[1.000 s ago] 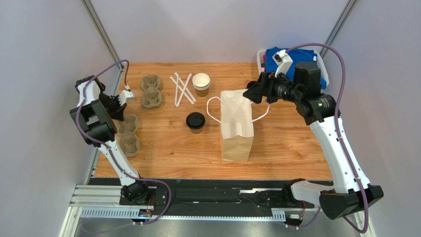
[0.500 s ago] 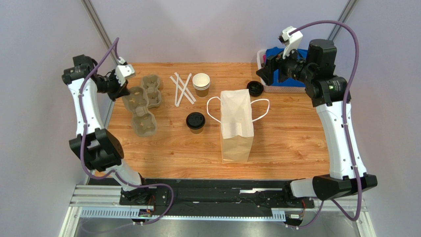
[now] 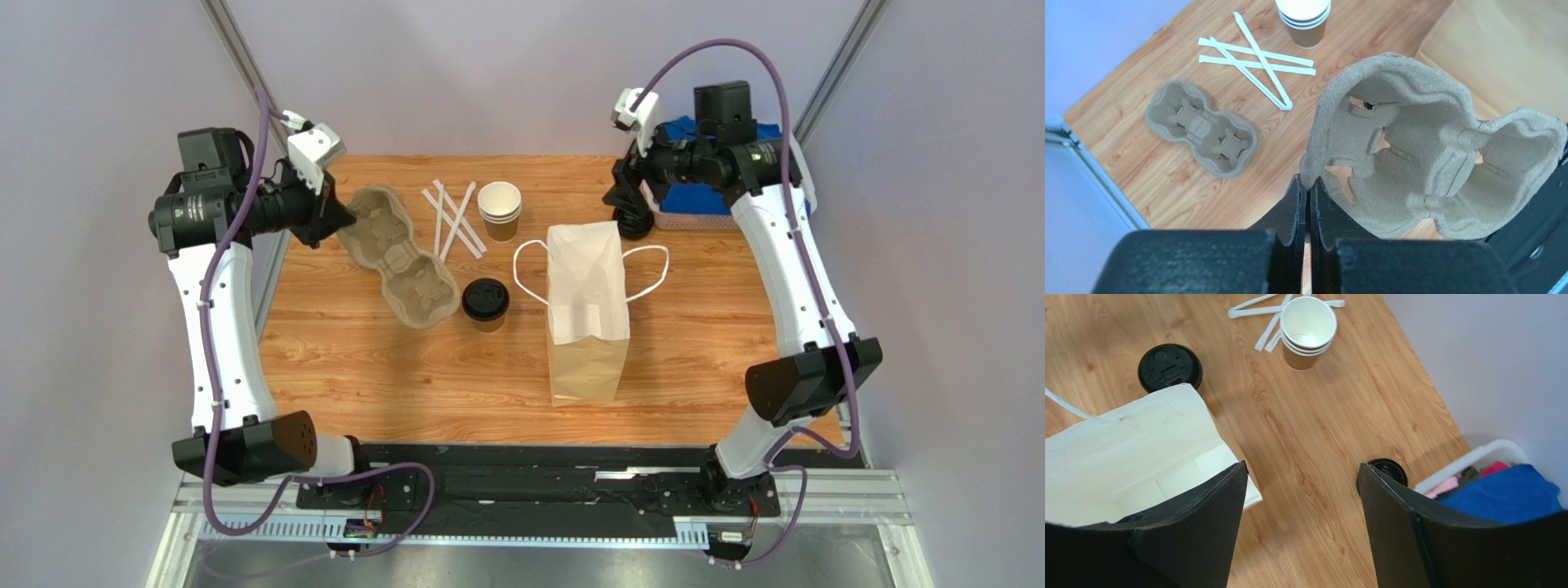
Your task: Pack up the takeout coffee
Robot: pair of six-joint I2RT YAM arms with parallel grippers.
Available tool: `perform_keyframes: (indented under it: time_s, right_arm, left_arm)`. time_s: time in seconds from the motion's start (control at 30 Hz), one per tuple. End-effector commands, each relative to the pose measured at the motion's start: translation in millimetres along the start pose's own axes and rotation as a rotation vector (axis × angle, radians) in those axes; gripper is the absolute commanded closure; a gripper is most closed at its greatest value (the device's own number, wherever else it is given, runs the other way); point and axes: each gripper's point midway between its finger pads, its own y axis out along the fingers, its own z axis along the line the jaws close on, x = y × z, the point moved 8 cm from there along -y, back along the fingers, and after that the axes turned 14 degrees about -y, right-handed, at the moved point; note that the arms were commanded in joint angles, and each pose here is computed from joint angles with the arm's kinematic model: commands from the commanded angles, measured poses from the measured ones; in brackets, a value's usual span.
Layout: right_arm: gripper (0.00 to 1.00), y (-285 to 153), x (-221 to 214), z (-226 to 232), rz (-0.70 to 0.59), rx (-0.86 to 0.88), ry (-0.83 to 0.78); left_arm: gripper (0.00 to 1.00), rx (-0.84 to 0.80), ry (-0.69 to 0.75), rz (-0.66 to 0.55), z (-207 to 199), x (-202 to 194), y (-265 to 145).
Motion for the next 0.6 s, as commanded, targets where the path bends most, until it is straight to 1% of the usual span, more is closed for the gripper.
perform_keyframes:
  time_s: [0.0,0.03,0.07,0.1,0.13,0.17,0.23,0.4,0.47,0.57]
  right_arm:
    - [0.29,15.1,10.2,11.8,-0.033,0.089,-0.12]
    - [0.3,21.3,8.2,15.2,-0.024,0.111,-0.12]
    - [0.31,25.2,5.9,17.2,-0.014,0.123,-0.125]
    - [0.31,27.4,3.3,19.2,-0.005,0.138,-0.127]
    - [0.32,33.0,1.3,21.6,0.001,0.157,-0.128]
    - [0.33,34.6,-0.3,22.6,0.005,0.167,-0.13]
    - [0.34,39.4,-4.0,27.6,0.021,0.198,-0.146]
    - [0.38,46.8,-16.1,38.7,0.068,0.258,-0.167]
    - [0.38,50.9,-19.7,41.2,0.083,0.276,-0.177]
    - [0.4,55.4,-25.1,42.7,0.103,0.291,-0.171]
  left_arm:
    - [1.0,0.112,-0.081,-0.09,-13.3,17.8,-12.3]
    - [1.0,0.137,-0.066,-0.118,-14.0,23.2,-13.2]
    - [1.0,0.167,-0.098,-0.137,-15.3,25.4,-15.2]
    - [1.0,0.208,-0.094,-0.153,-18.1,26.5,-20.9]
    - [1.0,0.228,-0.079,-0.186,-19.3,32.4,-23.2]
    - [1.0,0.264,-0.073,-0.2,-21.8,33.8,-27.9]
    - [1.0,0.289,-0.046,-0.232,-26.9,40.9,-33.6]
    - [1.0,0.257,-0.001,-0.304,-45.3,59.5,-43.6]
    - [1.0,0.236,0.021,-0.314,-49.8,63.7,-43.8]
    - [1.0,0.213,0.092,-0.325,-59.0,72.3,-42.6]
